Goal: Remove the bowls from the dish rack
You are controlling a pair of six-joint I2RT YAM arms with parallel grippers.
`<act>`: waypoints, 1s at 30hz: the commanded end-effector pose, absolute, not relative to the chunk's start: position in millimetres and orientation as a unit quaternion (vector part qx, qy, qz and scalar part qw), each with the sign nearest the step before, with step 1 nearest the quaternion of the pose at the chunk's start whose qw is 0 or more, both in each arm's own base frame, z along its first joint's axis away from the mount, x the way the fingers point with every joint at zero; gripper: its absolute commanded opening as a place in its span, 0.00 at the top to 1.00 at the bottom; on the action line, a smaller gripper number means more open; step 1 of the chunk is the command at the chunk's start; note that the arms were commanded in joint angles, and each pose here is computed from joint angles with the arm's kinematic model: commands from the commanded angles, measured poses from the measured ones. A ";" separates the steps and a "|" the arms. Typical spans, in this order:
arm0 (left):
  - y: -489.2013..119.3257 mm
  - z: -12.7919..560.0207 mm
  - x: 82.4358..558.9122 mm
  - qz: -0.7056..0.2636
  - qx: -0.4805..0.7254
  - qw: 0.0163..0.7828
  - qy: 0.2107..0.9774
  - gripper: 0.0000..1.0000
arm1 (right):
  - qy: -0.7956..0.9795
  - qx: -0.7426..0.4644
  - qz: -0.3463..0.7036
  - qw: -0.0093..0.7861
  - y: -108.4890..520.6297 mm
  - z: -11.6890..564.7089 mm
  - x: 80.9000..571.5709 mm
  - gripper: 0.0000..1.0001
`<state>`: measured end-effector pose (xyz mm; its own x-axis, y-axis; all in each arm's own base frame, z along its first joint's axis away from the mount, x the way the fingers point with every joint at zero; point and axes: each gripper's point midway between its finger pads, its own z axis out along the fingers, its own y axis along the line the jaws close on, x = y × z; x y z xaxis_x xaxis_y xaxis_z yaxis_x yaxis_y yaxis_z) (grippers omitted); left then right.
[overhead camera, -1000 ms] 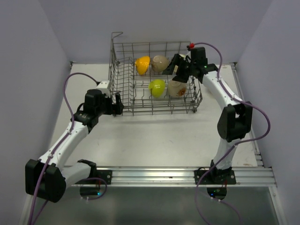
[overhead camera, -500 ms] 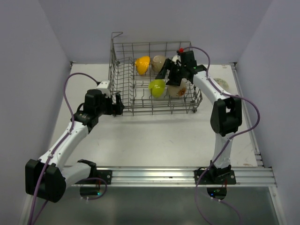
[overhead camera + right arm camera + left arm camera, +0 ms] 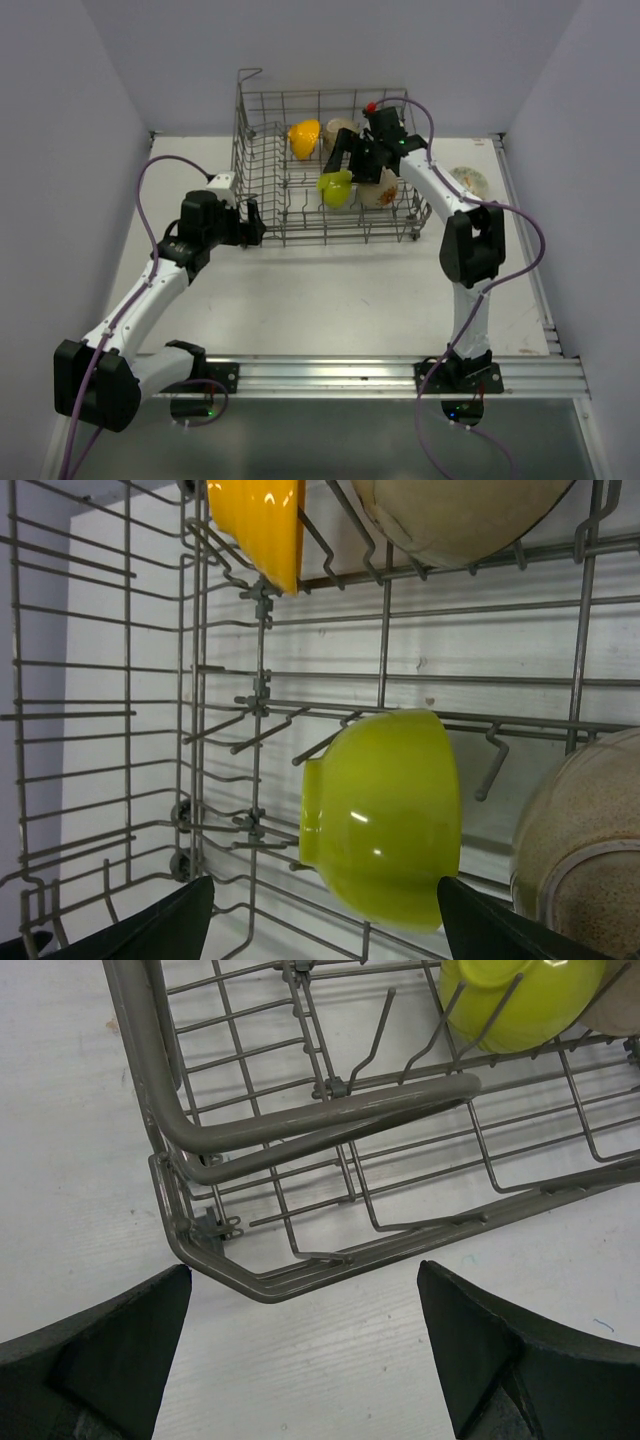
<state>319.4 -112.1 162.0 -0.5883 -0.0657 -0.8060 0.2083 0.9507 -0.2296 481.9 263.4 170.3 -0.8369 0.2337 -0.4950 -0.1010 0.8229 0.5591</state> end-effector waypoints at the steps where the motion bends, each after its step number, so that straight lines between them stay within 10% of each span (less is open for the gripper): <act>1: -116.9 164.5 321.4 -0.158 0.058 0.459 0.872 0.00 | 0.917 0.024 0.271 0.292 263.9 172.0 484.8 0.04; 30: -121.6 164.8 320.4 -0.170 0.064 0.457 0.871 0.00 | 0.925 0.008 0.272 0.264 275.2 135.8 478.1 0.01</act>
<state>317.4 -116.6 161.9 -0.5941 -0.0637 -0.8019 0.2296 0.9420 -0.2450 479.7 266.6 136.0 -0.8548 0.1806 -0.4866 -0.1001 0.8626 0.4960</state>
